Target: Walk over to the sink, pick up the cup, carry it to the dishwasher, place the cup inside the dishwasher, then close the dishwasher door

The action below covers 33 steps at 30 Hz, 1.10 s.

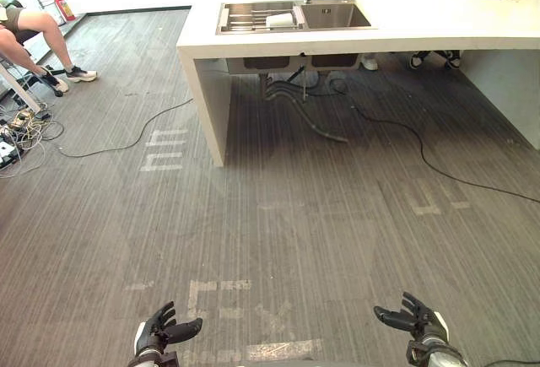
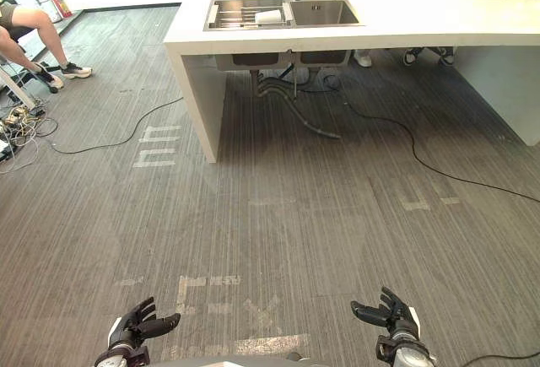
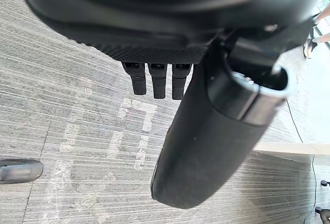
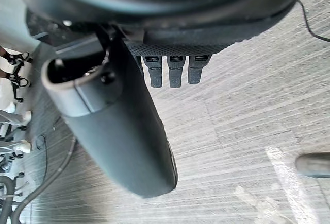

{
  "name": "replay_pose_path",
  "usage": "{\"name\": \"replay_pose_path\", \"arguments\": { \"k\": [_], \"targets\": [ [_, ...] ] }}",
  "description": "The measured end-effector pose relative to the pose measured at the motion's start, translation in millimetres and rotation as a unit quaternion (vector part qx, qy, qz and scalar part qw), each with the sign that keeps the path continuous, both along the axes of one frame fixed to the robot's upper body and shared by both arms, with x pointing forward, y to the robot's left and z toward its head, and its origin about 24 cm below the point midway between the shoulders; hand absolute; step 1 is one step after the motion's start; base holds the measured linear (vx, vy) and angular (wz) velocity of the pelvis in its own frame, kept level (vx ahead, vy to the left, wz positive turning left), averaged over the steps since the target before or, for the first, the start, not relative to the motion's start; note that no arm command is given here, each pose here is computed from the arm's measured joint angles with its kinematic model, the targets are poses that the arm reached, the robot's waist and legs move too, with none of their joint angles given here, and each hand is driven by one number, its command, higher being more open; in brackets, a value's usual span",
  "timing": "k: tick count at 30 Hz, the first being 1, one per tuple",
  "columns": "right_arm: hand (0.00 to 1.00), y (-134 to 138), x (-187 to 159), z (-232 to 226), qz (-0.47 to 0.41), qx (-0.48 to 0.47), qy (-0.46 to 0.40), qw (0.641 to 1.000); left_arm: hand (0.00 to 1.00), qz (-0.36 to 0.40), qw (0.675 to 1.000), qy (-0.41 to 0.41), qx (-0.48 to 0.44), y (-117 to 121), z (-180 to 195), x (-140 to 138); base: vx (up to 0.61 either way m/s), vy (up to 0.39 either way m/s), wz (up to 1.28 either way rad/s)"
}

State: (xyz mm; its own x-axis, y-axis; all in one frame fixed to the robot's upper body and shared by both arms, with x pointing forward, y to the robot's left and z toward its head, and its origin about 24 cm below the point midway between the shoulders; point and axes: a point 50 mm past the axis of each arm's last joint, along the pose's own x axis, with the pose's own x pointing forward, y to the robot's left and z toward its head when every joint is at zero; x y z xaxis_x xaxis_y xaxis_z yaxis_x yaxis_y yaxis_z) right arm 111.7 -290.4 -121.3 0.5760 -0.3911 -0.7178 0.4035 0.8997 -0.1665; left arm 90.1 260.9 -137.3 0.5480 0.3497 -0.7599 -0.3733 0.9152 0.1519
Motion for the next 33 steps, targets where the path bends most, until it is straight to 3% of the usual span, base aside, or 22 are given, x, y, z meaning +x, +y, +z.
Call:
{"name": "replay_pose_path", "arguments": {
  "k": [16, 33],
  "targets": [
    [0.90, 0, 2, -2, -0.006, -0.001, 0.008, 1.000, 0.90, -0.004, 1.000, 0.023, -0.008, -4, -6, -10, -0.03, 0.002, 0.02],
    [0.90, 13, 20, -1, 0.015, 0.000, -0.002, 1.000, 0.90, -0.020, 1.000, -0.006, -0.014, -14, -2, 7, 0.07, 0.013, -0.10]
  ]
}}
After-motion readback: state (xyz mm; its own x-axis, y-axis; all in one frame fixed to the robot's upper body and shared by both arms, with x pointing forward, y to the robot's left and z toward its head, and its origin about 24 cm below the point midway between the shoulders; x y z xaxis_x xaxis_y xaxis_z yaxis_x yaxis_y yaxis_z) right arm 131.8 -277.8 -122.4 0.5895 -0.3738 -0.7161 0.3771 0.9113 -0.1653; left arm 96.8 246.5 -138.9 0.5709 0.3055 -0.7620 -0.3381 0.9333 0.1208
